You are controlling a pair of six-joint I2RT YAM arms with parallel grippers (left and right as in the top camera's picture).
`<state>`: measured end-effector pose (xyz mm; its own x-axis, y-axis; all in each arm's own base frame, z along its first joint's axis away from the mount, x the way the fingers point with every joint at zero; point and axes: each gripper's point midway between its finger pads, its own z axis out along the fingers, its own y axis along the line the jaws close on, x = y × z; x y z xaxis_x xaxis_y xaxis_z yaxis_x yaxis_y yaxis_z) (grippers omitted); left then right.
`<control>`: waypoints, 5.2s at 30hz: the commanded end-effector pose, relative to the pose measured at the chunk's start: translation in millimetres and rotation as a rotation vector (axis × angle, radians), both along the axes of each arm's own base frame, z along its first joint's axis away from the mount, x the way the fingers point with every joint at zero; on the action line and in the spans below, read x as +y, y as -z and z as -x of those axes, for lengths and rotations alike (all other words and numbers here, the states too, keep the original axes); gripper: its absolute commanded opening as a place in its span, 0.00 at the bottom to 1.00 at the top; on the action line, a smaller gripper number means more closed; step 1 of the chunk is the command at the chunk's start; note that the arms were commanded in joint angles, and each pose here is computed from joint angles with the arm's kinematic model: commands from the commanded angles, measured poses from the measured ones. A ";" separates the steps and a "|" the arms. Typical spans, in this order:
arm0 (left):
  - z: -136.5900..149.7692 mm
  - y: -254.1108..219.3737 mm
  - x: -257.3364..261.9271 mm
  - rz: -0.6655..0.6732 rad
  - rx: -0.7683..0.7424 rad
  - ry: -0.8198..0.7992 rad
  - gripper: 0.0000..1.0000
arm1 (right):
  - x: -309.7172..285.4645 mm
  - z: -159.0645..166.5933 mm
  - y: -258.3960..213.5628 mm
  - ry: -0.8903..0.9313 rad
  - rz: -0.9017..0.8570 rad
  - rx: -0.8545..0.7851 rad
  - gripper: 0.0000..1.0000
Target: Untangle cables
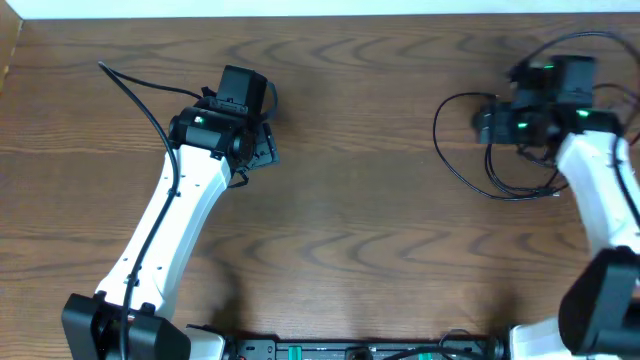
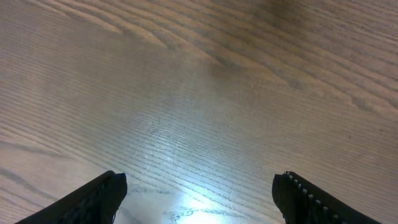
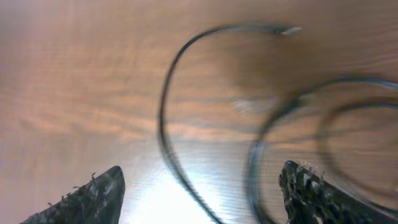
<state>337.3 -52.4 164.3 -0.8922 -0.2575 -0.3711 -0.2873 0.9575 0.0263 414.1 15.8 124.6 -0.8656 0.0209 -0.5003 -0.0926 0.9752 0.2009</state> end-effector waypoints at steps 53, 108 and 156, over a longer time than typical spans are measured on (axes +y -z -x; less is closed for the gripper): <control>-0.2 -2.8 0.7 -0.001 -0.005 -0.002 0.80 | -213.8 58.2 -37.2 0.717 0.374 0.029 0.01; 73.5 11.9 5.0 -0.032 0.273 0.010 0.94 | -32.6 122.7 -28.9 0.058 -0.004 0.300 0.99; 137.2 -50.0 20.7 0.144 -0.277 0.026 0.95 | -18.1 238.8 -81.2 0.162 0.090 -0.210 0.99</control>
<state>200.8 -32.1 217.6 -0.7664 -0.2972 -0.5695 -0.2310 0.9547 -0.1874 178.8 -4.2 204.4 -0.7436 0.0996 -0.6612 0.0395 0.9937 0.1053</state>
